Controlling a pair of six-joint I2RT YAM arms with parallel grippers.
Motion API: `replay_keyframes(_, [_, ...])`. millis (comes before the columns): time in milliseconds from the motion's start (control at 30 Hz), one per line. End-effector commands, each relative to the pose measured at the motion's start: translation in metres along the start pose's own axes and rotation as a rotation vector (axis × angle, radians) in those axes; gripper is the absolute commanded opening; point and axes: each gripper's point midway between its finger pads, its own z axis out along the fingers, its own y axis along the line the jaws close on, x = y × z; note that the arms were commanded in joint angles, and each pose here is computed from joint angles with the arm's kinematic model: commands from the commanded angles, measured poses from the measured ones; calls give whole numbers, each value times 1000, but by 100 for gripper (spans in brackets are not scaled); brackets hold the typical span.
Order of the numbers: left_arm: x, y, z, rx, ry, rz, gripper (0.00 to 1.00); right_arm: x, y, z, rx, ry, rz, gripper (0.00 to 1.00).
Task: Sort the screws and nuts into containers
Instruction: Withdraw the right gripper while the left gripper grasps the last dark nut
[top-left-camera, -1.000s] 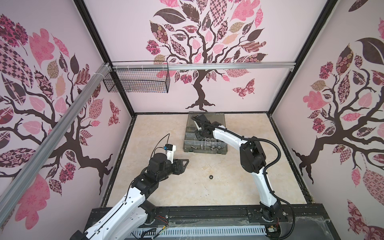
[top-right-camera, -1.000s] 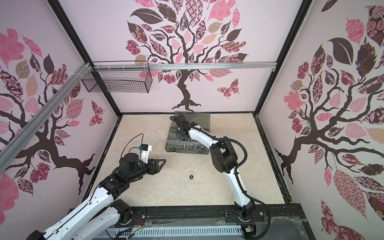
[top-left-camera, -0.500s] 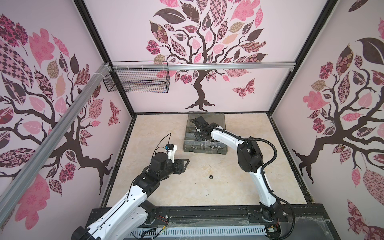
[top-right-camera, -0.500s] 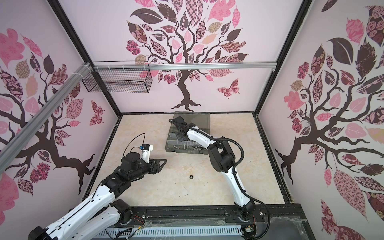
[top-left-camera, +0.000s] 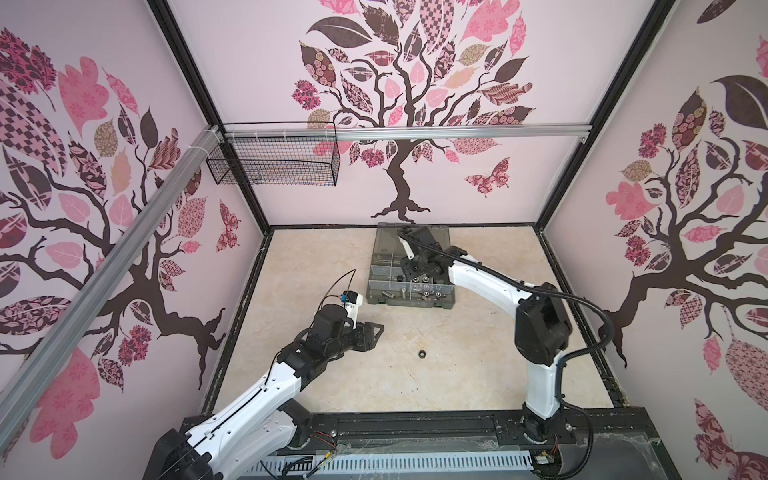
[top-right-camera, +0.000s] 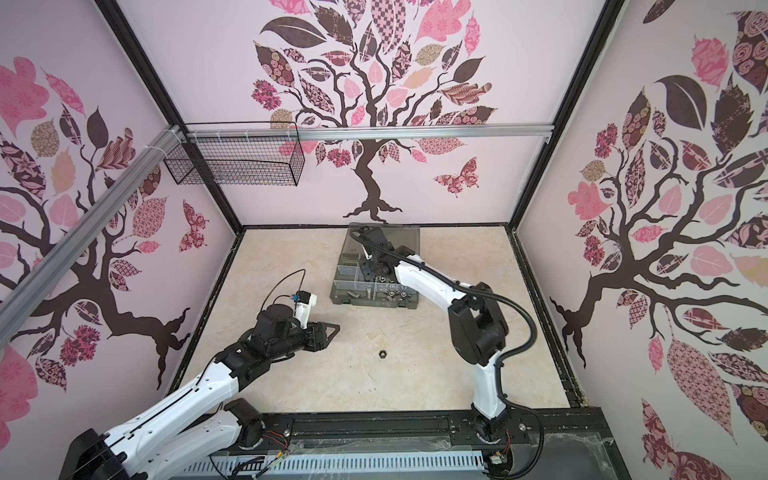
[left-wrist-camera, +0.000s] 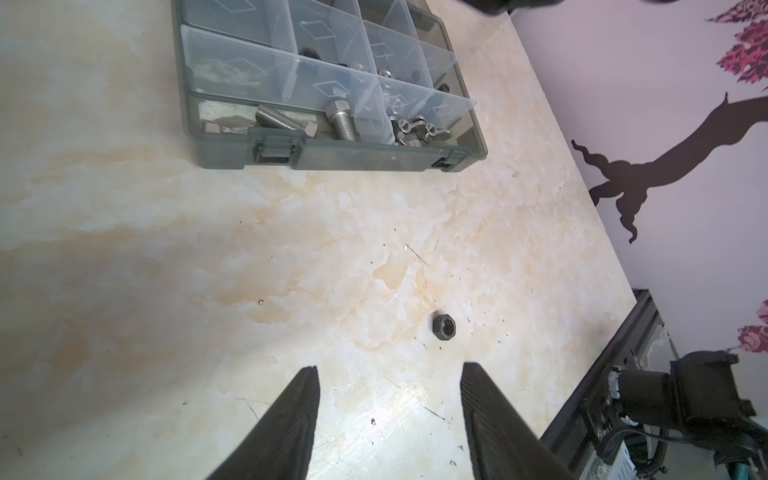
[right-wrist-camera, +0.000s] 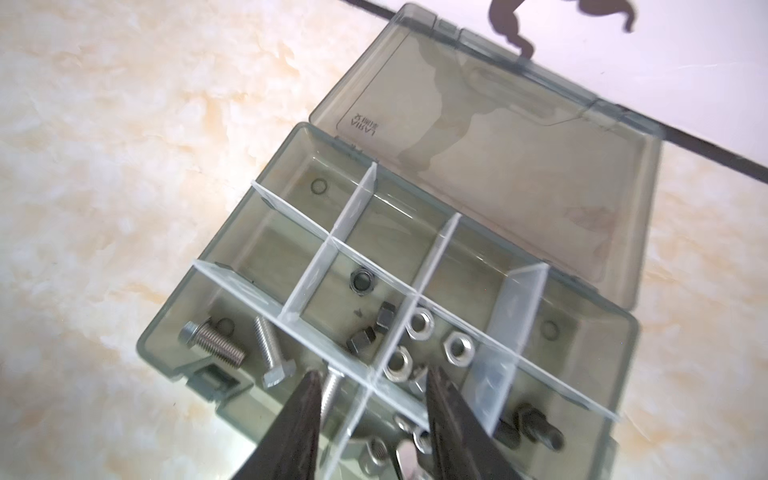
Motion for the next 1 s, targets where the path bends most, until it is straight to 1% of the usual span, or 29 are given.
replay_keyframes(0, [-8,-13,4,-4,-10,82,58,1,-13,-37,-26,-78,73,45])
replay_keyframes(167, [1,-15,20,-25,63,126,56,56,-37,-64,5,-40,125,45])
replay_keyframes(333, [12,-26,38,-28,163,217,55,121,-54,-84,43,16,180,46])
replay_keyframes(433, [24,-39,54,-15,221,298,54,154,-61,-90,72,47,188,46])
replay_keyframes(533, [35,-45,70,-19,292,329,52,178,-64,-97,78,89,207,46])
replay_keyframes(600, [42,-49,79,-20,332,346,51,186,-65,-101,78,92,232,46])
replay_keyframes(733, [57,-57,92,-9,389,405,50,191,-64,-106,66,76,278,47])
replay_keyframes(833, [68,-62,98,-1,426,443,49,192,-65,-105,72,88,280,47])
replay_keyframes(967, [78,-63,105,14,460,454,48,194,-63,-105,69,107,279,47])
